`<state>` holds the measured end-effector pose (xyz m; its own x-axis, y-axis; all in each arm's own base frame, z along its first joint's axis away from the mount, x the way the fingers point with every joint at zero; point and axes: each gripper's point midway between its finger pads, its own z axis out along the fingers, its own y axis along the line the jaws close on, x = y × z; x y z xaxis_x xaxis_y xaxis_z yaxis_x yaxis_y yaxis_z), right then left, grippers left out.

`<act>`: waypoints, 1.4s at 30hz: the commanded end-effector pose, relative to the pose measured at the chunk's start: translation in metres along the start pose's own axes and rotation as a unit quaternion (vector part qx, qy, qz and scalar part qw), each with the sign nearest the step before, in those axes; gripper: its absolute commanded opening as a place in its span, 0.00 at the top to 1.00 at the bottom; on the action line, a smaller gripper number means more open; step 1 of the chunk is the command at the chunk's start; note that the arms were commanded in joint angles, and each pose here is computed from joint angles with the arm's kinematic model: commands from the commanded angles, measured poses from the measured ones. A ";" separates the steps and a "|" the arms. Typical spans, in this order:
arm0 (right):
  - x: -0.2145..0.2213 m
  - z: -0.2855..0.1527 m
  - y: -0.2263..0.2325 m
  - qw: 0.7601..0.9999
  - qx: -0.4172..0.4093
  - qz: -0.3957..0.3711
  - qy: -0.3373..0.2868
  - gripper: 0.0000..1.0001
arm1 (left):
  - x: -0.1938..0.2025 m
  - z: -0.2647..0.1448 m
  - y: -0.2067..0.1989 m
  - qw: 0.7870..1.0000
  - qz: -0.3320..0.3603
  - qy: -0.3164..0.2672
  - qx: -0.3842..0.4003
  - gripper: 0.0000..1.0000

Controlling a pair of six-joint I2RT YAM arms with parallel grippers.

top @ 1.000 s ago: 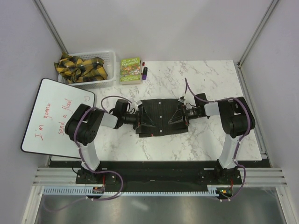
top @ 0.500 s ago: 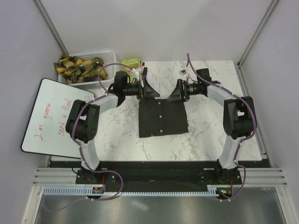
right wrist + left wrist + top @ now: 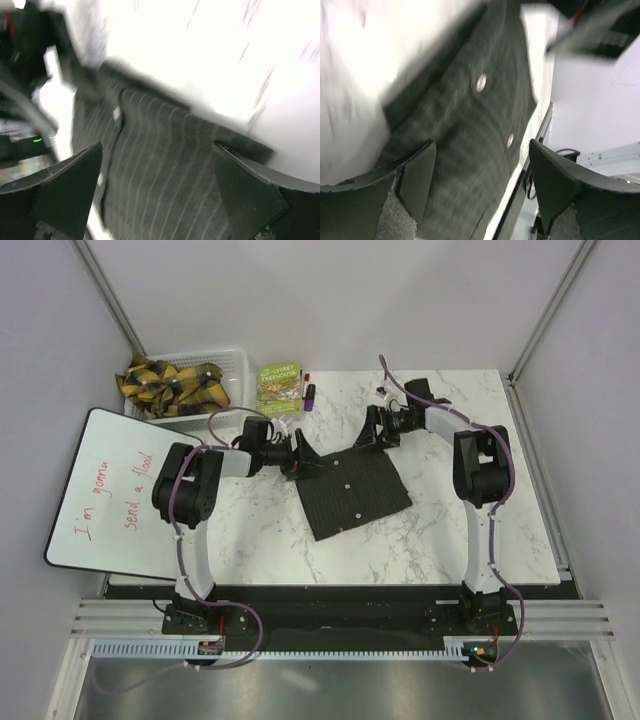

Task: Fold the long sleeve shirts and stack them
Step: Fold the shirt

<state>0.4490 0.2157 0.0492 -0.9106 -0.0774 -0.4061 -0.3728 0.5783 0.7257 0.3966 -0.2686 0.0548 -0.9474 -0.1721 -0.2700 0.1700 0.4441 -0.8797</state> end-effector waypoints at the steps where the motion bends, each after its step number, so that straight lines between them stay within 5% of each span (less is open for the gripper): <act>1: -0.029 0.033 -0.036 0.987 0.106 -0.122 0.021 0.02 | 0.092 -0.011 -0.031 0.994 0.009 0.105 -0.018 0.17; 5: -0.038 0.063 0.014 0.973 0.080 -0.211 0.043 0.02 | 0.153 -0.029 -0.062 0.985 0.008 0.171 0.014 0.19; 8: -0.032 0.049 0.062 0.964 0.041 -0.257 0.049 0.02 | 0.126 -0.065 -0.084 0.995 0.050 0.080 0.031 0.16; 11: -0.029 0.016 0.099 0.956 0.022 -0.290 0.032 0.02 | 0.093 -0.091 -0.064 0.999 0.035 0.003 -0.017 0.12; 14: -0.017 -0.011 0.116 0.953 0.035 -0.299 0.027 0.02 | 0.085 -0.093 -0.044 0.997 0.055 -0.013 -0.050 0.10; 21: 0.048 -0.023 0.092 0.960 0.097 -0.247 0.093 0.14 | 0.041 -0.068 -0.009 0.994 0.057 -0.046 -0.083 0.12; 30: 0.134 0.009 0.090 0.941 0.087 -0.252 0.208 0.46 | 0.032 -0.081 0.005 0.992 0.032 -0.066 -0.101 0.09; 36: 0.195 -0.038 0.034 0.877 0.118 -0.319 0.338 0.58 | 0.054 -0.076 0.014 0.994 -0.002 -0.057 -0.092 0.07; 38: 0.194 -0.058 0.013 0.840 0.137 -0.378 0.365 0.58 | 0.063 -0.069 0.016 0.995 -0.016 -0.051 -0.089 0.07; 42: 0.168 -0.084 0.009 0.824 0.134 -0.424 0.351 0.55 | 0.084 -0.037 0.005 0.997 -0.025 -0.032 -0.063 0.07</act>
<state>0.2585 0.1840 0.0213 -0.4332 -0.8615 -0.2649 -0.8885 0.3588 0.2861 0.3159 -0.2172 0.0479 -0.9258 -0.2506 -0.2832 0.0898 0.5817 -0.8084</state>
